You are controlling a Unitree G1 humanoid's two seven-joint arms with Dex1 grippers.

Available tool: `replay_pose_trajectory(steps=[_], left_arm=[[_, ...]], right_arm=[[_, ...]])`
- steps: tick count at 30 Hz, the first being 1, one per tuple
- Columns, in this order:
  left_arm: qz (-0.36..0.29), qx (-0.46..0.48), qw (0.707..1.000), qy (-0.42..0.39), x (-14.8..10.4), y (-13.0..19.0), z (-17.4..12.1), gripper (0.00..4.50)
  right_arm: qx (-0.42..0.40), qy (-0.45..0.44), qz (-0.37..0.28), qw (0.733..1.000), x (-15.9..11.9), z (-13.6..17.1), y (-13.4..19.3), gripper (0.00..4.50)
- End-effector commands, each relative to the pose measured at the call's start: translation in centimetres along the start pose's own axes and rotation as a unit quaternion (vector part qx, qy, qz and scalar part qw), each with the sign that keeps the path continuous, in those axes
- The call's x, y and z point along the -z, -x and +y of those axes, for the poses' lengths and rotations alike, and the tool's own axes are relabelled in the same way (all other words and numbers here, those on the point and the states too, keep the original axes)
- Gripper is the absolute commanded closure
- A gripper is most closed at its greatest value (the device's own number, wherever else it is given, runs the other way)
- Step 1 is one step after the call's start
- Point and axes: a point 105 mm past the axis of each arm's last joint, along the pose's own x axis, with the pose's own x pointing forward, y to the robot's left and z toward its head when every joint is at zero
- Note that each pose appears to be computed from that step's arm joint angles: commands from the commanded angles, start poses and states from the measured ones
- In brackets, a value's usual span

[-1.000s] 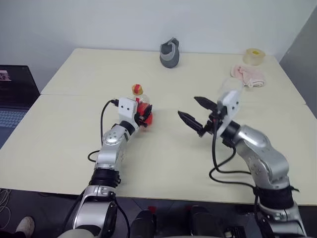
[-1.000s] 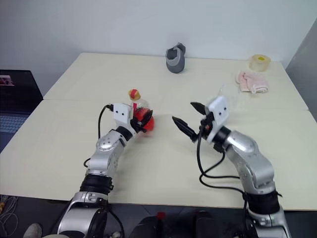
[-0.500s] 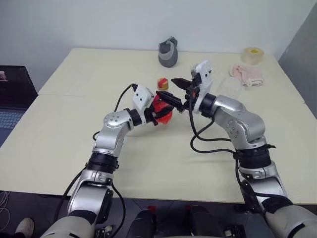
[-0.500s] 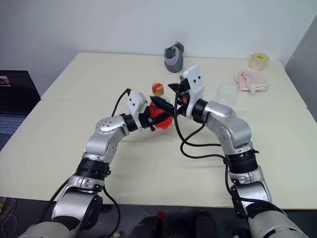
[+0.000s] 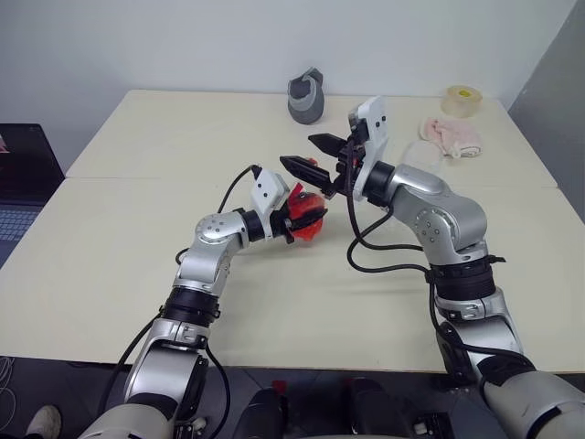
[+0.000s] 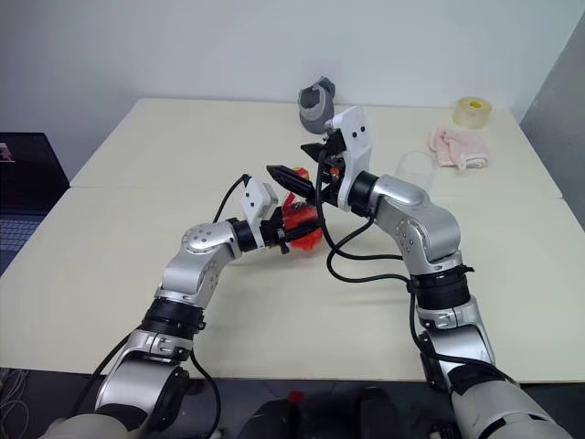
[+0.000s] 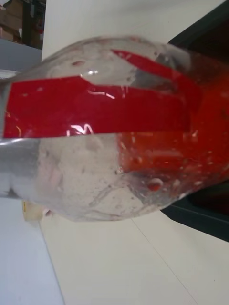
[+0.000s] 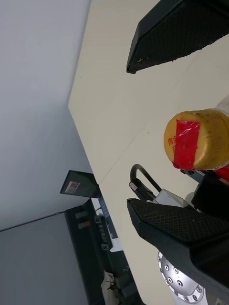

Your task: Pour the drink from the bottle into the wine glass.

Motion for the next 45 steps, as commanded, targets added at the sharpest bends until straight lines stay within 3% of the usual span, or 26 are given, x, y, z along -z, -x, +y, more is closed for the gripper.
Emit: replay_pose_trajectory(steps=[1,9,12,19,20,25,30,37,41,45], left_arm=[[-0.036,-0.006,0.999,-0.032,-2.6,0.0,0.6,2.68],[-0.038,-0.005,0.999,-0.035,-2.9,-0.2,0.7,2.68],[-0.038,-0.003,0.999,-0.036,-2.9,-0.2,0.7,2.68],[-0.039,0.0,0.999,-0.034,-2.8,-0.1,0.3,2.69],[-0.039,0.0,0.999,-0.033,-2.8,-0.1,0.3,2.71],[-0.043,0.007,0.999,-0.032,-3.0,0.3,-0.5,3.0],[-0.054,0.036,0.997,-0.043,-4.6,1.6,-2.3,3.23],[-0.057,0.098,0.993,-0.03,-7.0,4.1,-5.9,3.46],[-0.056,0.102,0.993,-0.018,-7.8,4.8,-6.7,3.48],[-0.056,0.083,0.995,-0.014,-8.0,5.0,-6.4,3.48]], right_arm=[[-0.015,0.016,-0.015,1.0,-1.0,0.7,0.0,0.0],[-0.011,0.019,-0.012,1.0,-0.5,0.5,0.1,0.0],[-0.006,0.021,-0.019,1.0,-0.7,0.3,0.1,0.63],[-0.011,0.011,-0.04,0.999,-1.5,0.5,0.1,3.11],[-0.013,0.009,-0.042,0.999,-1.6,0.6,0.0,3.23],[-0.044,-0.002,-0.047,0.998,-1.7,1.7,-0.2,3.22],[-0.157,0.02,-0.043,0.986,-2.2,3.9,-0.2,3.22],[-0.363,0.085,-0.025,0.928,-2.5,6.7,0.3,3.22],[-0.416,0.096,-0.014,0.904,-2.3,7.4,0.2,3.22],[-0.431,0.095,-0.01,0.897,-2.3,7.3,-0.2,3.22]])
